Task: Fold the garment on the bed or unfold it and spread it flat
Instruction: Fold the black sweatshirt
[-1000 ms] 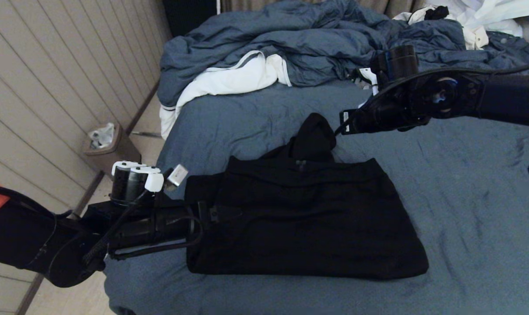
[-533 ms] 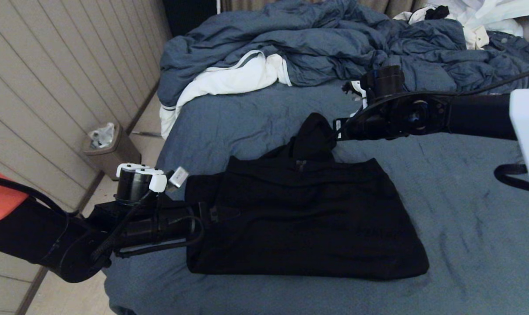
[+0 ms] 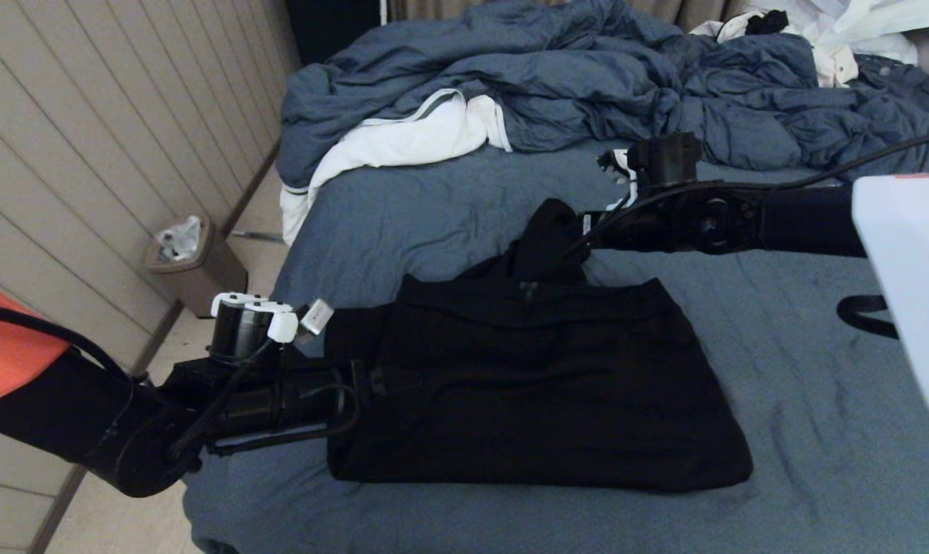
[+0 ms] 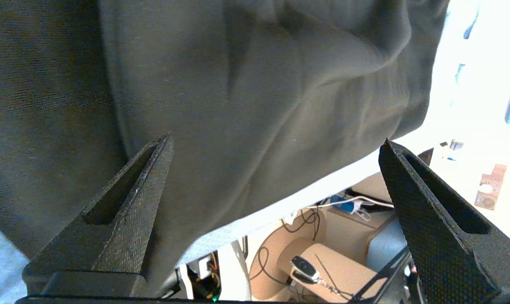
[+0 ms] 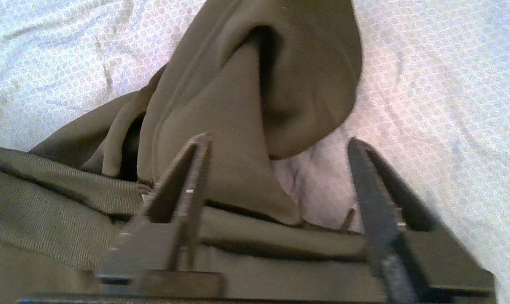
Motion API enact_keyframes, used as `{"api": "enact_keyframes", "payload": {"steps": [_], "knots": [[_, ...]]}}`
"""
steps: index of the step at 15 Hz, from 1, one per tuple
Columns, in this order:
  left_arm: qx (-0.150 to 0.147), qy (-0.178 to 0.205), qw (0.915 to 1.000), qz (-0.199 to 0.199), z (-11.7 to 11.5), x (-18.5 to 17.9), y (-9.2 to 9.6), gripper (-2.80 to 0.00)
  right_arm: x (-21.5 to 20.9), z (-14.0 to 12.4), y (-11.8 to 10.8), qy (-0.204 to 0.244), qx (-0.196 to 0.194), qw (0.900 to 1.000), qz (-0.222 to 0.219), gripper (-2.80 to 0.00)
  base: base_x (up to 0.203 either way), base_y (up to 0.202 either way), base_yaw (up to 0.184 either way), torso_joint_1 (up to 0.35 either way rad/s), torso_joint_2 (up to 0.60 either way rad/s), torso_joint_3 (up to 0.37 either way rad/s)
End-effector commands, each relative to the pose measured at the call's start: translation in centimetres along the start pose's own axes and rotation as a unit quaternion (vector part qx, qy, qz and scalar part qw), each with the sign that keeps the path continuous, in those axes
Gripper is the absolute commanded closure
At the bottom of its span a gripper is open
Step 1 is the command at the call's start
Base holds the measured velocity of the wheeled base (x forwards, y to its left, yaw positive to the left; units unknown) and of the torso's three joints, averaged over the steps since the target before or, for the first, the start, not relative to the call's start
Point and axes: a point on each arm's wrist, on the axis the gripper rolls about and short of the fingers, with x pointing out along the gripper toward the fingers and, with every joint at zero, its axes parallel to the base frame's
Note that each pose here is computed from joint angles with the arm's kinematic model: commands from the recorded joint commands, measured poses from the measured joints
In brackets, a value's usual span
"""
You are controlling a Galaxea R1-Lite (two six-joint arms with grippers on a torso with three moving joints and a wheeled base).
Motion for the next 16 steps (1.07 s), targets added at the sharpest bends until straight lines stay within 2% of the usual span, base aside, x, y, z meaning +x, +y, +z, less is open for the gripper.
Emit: {"api": "enact_keyframes", "payload": {"steps": [1,3,6,11,16], "knots": [[-0.004,0.005,1.0000,0.001,-0.2,0.4,0.3,-2.80,1.2,-0.7,0.0,-0.004,0.000,1.000,-0.002,-2.80,0.000,0.000,0.000,0.000,0.00,0.000],[-0.003,0.003,1.0000,0.001,-0.2,0.3,0.3,-2.80,2.8,-0.7,-0.1,-0.065,0.004,0.998,-0.013,-2.80,0.000,0.000,0.000,0.000,0.00,0.000],[-0.002,0.003,1.0000,0.002,-0.3,0.3,0.3,-2.80,6.0,-2.4,-0.3,-0.097,0.005,0.994,-0.059,-2.80,0.000,0.000,0.000,0.000,0.00,0.000],[-0.003,0.006,1.0000,0.004,-0.4,0.4,0.5,-2.80,7.4,-3.5,-0.6,-0.106,0.006,0.992,-0.067,-2.80,0.000,0.000,0.000,0.000,0.00,0.000],[-0.003,0.009,0.9999,0.003,-0.6,0.5,0.5,-2.80,8.7,-5.1,-1.5,-0.085,-0.011,0.994,-0.073,-2.80,0.000,0.000,0.000,0.000,0.00,0.000]]}}
